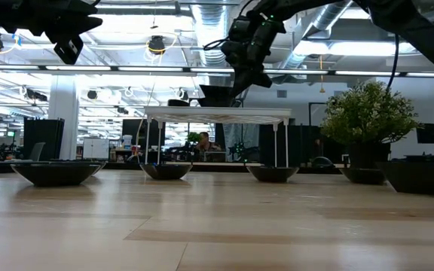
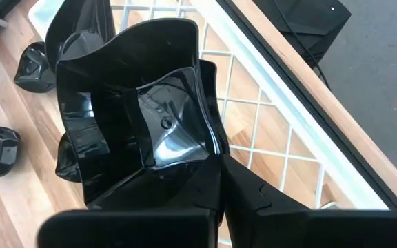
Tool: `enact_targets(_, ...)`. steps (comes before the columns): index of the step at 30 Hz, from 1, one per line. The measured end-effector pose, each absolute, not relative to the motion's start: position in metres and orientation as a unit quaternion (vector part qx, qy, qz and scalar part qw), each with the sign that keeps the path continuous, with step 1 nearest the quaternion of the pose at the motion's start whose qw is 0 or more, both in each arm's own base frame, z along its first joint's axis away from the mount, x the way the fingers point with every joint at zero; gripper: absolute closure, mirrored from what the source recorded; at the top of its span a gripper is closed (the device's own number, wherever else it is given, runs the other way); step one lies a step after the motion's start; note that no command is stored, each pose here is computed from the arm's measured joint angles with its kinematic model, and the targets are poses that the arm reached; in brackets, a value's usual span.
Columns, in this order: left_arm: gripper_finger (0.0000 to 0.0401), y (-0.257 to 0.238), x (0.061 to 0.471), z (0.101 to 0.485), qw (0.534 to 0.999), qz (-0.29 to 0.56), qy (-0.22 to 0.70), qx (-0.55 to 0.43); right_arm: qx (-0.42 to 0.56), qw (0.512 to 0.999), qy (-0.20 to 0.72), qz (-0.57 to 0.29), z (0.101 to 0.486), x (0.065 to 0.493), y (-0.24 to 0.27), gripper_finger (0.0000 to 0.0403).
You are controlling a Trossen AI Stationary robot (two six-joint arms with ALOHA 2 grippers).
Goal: Pick & Place Mini shaped plates
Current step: Stack the bottom black left black distorted square plate on top of the black distorted square plates on the shelf, then stack the top black distorted square plate on top of the black distorted square plates on the shelf
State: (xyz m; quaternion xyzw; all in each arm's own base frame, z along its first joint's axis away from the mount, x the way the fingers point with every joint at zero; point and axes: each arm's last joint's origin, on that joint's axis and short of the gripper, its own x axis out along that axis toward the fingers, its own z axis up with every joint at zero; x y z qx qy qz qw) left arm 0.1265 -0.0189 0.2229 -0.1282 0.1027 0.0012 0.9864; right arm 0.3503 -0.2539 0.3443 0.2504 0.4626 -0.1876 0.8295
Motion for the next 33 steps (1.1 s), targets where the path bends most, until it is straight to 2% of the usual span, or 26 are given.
enact_targets(20, 0.0315, -0.019, 0.126, 0.223, 0.986, 0.001, 0.103, -0.128, 0.243, 0.832, 0.464, -0.183, 0.344, 0.351, -0.253, 0.0338)
enact_targets(25, 0.0315, -0.019, 0.127, 0.223, 0.986, 0.001, 0.103, -0.128, 0.239, 0.833, 0.465, -0.181, 0.347, 0.348, -0.252, 0.0336)
enact_targets(33, 0.0315, -0.019, 0.127, 0.223, 0.987, 0.001, 0.103, -0.126, 0.207, 0.830, 0.496, -0.150, 0.373, 0.337, -0.227, 0.0340)
